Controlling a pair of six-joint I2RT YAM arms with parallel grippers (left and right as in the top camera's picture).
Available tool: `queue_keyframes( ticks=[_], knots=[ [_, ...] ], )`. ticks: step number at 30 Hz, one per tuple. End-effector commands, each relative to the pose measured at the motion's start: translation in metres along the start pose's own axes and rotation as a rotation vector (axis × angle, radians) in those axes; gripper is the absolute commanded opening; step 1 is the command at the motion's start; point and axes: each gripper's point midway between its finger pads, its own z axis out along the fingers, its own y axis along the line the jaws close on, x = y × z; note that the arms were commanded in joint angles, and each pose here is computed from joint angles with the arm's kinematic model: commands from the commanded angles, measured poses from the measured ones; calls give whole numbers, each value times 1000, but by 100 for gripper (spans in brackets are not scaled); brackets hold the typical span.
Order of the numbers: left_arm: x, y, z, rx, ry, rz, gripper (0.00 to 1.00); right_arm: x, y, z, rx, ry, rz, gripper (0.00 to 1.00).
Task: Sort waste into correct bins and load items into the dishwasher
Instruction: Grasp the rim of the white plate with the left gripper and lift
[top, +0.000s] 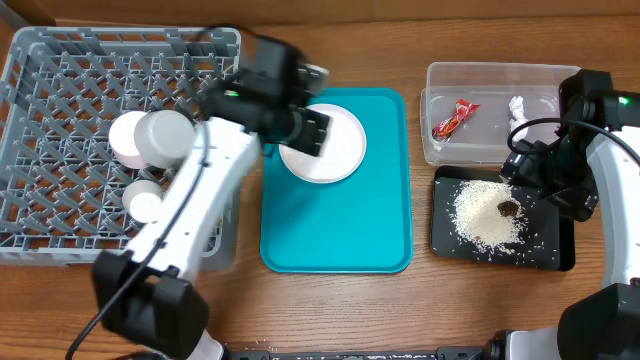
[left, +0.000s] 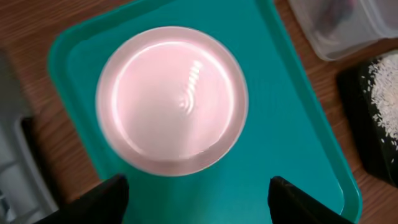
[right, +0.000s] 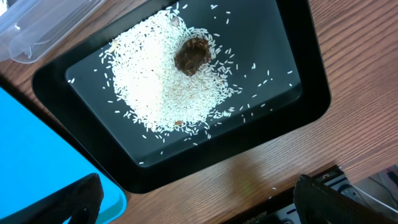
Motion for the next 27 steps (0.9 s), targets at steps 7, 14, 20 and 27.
queue_keyframes(
  ticks=[7, 14, 20, 27],
  knots=[
    [15, -31, 92, -100, 121, 157, 73, -1, -2, -3, 3, -15, 0, 100],
    [46, -38, 140, -93, 242, 181, 70, -1, -2, -3, 3, -15, 0, 100],
    [73, -34, 160, -98, 346, 178, 58, -1, -2, -3, 2, -15, 0, 100],
    [84, -37, 158, -95, 387, 177, 25, -1, -2, -3, 3, -14, 0, 100]
  ],
)
